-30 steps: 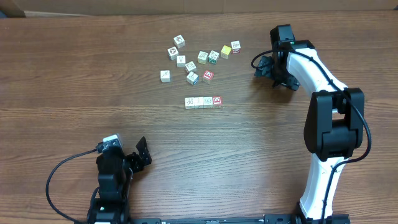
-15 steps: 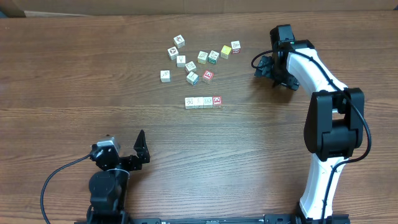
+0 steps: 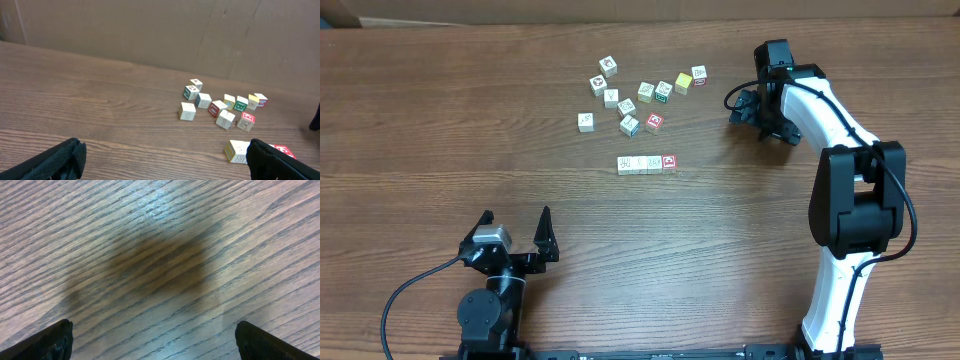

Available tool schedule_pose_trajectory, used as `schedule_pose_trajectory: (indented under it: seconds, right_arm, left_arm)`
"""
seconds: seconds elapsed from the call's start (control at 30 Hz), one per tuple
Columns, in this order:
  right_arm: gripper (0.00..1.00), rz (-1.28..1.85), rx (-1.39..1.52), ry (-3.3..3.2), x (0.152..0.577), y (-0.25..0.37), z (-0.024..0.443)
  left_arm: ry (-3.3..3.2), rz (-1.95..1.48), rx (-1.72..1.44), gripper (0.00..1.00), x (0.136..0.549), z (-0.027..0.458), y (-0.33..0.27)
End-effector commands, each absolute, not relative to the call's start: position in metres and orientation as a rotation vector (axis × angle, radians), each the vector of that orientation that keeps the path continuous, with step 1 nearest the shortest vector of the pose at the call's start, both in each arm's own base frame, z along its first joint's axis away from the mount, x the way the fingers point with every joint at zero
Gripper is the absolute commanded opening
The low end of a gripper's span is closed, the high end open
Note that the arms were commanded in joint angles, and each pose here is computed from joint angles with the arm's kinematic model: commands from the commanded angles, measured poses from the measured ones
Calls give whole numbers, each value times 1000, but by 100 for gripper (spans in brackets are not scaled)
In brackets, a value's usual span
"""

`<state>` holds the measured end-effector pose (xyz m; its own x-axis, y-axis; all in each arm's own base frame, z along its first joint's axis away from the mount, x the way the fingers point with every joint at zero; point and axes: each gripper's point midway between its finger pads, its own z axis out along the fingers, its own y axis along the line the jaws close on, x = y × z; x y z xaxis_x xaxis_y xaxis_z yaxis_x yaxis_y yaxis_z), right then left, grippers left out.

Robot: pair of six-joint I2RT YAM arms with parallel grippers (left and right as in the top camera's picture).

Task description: Form a horizontal line

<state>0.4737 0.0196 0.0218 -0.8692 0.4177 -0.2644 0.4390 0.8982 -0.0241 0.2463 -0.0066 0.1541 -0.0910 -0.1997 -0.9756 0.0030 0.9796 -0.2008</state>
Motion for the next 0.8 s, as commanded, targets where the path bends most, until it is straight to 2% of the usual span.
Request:
schedule_pose_trajectory:
  seconds: [0.0, 0.77]
  right_arm:
    - [100, -102, 643, 2777, 476, 20, 37]
    - [100, -102, 643, 2777, 476, 20, 37]
  left_arm:
    - [1649, -171, -112, 100, 246, 156, -11]
    - [1645, -167, -119, 100, 246, 156, -10]
